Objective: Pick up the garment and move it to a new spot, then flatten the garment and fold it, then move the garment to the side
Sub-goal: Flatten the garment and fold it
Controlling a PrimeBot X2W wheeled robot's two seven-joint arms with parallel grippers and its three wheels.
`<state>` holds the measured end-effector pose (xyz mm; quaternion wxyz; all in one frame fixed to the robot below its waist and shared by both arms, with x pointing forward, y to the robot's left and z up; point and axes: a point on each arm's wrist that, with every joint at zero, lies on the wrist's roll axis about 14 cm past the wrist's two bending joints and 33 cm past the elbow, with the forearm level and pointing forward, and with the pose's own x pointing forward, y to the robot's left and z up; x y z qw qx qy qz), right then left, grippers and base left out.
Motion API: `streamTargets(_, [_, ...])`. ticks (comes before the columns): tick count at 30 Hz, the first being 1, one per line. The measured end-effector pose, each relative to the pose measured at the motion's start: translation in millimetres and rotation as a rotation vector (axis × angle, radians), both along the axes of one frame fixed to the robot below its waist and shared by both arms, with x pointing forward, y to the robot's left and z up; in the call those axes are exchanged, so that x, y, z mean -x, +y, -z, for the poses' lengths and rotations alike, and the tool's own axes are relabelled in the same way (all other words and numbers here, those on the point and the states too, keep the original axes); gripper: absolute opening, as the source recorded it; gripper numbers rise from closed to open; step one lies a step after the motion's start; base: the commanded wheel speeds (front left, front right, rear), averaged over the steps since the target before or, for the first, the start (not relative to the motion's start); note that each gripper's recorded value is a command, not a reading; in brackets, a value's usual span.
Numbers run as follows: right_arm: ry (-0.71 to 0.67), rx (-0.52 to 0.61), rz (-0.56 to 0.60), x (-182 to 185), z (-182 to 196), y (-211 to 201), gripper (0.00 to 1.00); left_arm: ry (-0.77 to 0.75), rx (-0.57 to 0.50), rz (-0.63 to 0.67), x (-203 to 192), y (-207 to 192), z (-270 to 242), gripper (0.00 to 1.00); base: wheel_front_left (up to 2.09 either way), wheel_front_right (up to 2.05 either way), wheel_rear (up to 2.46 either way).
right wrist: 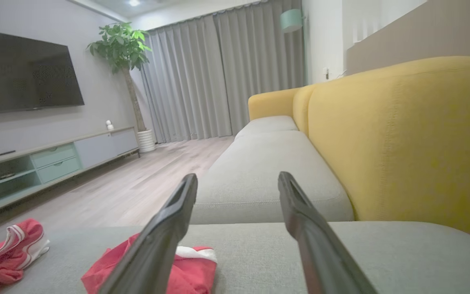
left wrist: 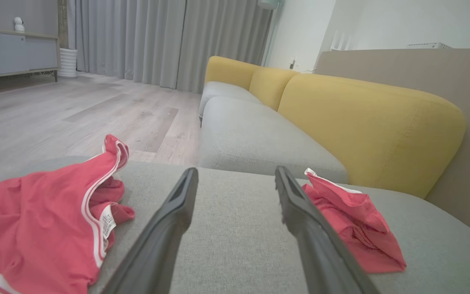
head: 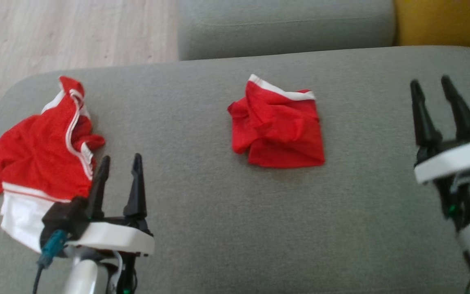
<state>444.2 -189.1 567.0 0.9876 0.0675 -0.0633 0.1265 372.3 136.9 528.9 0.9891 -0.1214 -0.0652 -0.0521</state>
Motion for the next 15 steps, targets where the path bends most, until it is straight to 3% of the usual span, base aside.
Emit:
streamTargets(7, [-0.005,0.002,0.073,38,18,-8,1.00,-0.019,-0.049,0.025,-6,-8,-4,1.00,0.00,0.00,0.00])
streamTargets(15, [0.091,0.033,0.144,69,63,-12,1.00,0.004,-0.109,0.044,-9,-14,6,1.00,0.00,0.00,0.00])
